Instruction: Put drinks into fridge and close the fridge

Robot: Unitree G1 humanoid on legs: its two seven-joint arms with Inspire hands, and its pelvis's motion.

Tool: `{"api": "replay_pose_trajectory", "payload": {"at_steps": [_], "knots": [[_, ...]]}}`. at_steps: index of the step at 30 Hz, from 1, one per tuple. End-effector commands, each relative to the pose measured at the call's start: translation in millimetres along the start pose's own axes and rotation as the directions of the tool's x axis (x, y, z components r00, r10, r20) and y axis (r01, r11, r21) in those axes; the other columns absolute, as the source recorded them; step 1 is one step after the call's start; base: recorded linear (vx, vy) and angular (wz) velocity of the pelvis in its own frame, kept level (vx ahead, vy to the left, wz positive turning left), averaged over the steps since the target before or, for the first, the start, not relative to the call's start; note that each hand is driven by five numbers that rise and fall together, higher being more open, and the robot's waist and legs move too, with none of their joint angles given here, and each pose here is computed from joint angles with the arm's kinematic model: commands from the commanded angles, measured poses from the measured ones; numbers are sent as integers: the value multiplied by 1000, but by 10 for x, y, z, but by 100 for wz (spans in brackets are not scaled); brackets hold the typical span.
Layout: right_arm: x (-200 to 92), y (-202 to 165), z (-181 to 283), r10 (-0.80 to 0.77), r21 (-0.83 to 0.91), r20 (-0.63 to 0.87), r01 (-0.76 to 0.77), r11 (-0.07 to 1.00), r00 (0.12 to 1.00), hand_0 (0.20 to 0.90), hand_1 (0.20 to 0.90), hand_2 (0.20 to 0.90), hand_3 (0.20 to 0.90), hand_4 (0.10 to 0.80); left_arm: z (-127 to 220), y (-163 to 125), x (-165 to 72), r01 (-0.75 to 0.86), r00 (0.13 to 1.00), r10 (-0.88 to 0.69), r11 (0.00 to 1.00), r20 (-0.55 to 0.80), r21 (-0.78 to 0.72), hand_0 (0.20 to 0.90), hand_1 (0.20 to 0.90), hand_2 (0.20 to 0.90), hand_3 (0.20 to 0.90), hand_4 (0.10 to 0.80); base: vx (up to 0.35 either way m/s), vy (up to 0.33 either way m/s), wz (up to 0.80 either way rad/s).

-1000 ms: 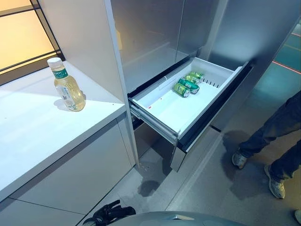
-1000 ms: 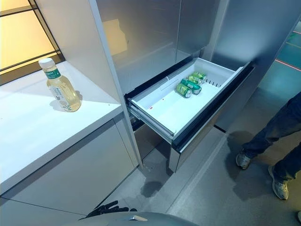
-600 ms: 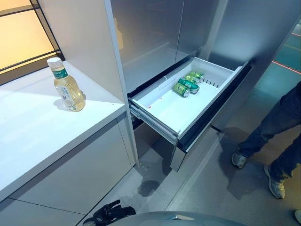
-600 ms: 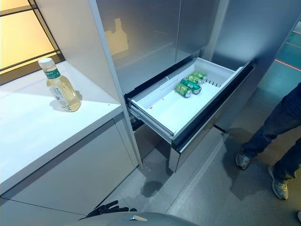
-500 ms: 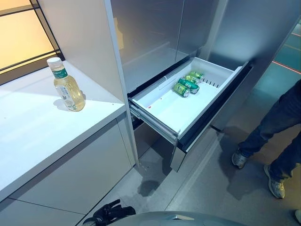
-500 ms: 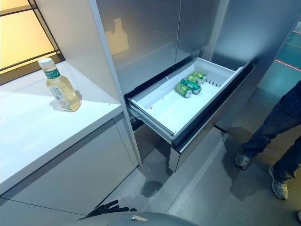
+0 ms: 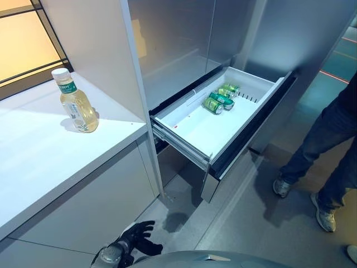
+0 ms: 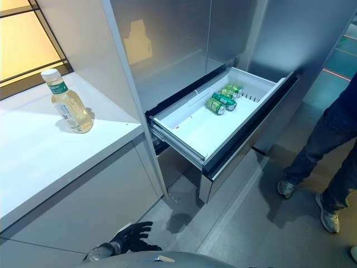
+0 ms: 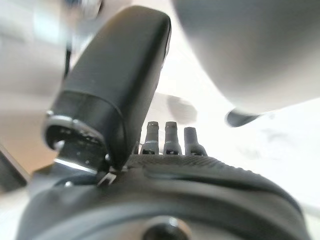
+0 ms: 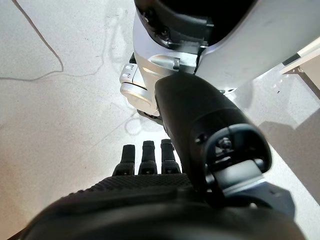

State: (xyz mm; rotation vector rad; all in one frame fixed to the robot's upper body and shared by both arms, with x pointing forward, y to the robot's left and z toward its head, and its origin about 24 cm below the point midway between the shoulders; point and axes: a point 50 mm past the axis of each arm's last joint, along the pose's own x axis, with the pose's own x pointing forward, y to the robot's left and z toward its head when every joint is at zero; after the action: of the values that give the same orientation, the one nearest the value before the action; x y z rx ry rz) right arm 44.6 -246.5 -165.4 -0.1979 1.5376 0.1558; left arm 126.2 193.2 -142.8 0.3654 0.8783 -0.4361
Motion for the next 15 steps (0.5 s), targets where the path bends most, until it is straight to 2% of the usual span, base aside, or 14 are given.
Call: {"api": "replay_pose_trajectory", "payload": {"at_steps": [1, 6, 9, 12, 15], "knots": [[7, 158, 326, 101, -65, 68, -97, 993, 993, 900, 900, 900, 900, 800, 858, 82, 182, -35, 954, -38, 970, 296, 240, 900, 900, 900, 900, 800, -27, 15, -5], [-9, 107, 348, 97, -100, 67, -90, 991, 993, 900, 900, 900, 900, 800, 1365, 124, 138, -117, 893, -89, 901, 441, 418, 900, 900, 900, 900, 800, 0, 0, 0], [-11, 101, 354, 95, -109, 69, -88, 990, 993, 900, 900, 900, 900, 800, 1544, 137, 96, -176, 858, -97, 867, 505, 465, 900, 900, 900, 900, 800, 0, 0, 0], [-7, 119, 376, 92, -104, 84, -83, 991, 992, 900, 900, 900, 900, 800, 1688, 99, 2, -236, 797, -127, 834, 591, 498, 900, 900, 900, 900, 800, -57, 1, -1], [-10, 119, 392, 77, -83, 105, -68, 994, 992, 900, 900, 900, 900, 800, 1919, 159, -226, -270, 718, -171, 825, 675, 497, 900, 900, 900, 900, 800, -62, 25, 2]]}}
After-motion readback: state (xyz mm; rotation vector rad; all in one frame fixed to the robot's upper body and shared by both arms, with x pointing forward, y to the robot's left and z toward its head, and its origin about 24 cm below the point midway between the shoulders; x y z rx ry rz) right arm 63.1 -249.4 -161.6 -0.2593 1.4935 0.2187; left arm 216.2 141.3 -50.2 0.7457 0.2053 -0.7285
